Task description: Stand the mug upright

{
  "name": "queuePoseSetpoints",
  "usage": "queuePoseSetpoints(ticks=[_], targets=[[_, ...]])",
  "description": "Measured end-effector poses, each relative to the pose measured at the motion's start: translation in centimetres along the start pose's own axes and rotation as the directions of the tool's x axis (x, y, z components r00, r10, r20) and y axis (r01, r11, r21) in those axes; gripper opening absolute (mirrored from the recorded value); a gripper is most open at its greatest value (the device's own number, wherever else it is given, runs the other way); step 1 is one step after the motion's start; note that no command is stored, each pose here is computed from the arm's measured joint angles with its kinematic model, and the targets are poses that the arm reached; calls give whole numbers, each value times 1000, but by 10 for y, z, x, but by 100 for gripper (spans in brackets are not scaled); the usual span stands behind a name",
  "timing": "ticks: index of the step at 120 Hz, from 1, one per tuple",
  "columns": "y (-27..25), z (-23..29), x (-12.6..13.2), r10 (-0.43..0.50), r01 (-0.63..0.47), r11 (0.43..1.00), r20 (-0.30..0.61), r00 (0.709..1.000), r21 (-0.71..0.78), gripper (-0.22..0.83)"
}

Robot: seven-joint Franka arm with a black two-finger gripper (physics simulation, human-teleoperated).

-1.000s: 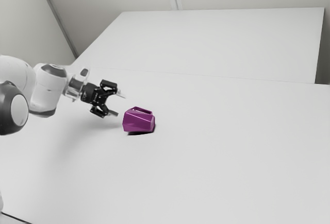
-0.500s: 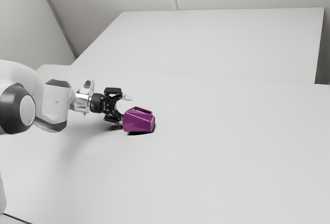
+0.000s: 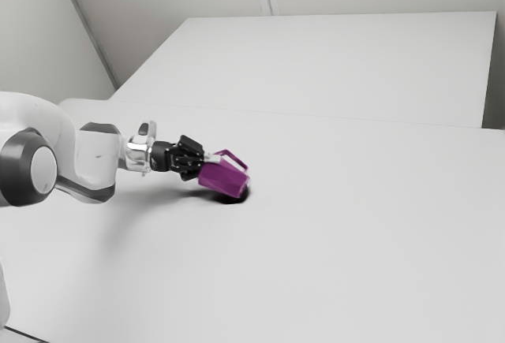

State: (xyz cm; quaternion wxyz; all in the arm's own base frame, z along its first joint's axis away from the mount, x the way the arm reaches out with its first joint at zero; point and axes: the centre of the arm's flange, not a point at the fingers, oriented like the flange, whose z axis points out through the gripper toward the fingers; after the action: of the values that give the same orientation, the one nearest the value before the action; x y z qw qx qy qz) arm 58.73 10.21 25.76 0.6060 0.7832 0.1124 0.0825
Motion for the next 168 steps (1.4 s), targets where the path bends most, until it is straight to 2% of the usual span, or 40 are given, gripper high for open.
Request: queuePoseSetpoints(ticks=[32,44,52,64,72,84,97,108,119,132,151,168], targets=[[9,-1,2,32,-32,999,-1,999,0,-14],[31,-3,8,78,-78,997,-5,997,4,-16],[55,-5,17,133,-133,991,4,991,28,-16],[106,-9,36,260,-270,953,84,962,139,-16],[142,-8,48,340,-379,891,186,922,250,-17],[183,3,53,388,-525,741,372,843,418,-17],[198,19,43,329,-622,554,541,774,554,-17],[188,34,33,249,-654,427,614,749,625,-17],[165,42,20,195,-642,357,618,762,679,-17],[148,48,8,181,-607,314,581,793,730,-17],[144,49,5,198,-540,289,503,841,790,-17],[141,47,-1,198,-481,290,440,876,827,-17]])
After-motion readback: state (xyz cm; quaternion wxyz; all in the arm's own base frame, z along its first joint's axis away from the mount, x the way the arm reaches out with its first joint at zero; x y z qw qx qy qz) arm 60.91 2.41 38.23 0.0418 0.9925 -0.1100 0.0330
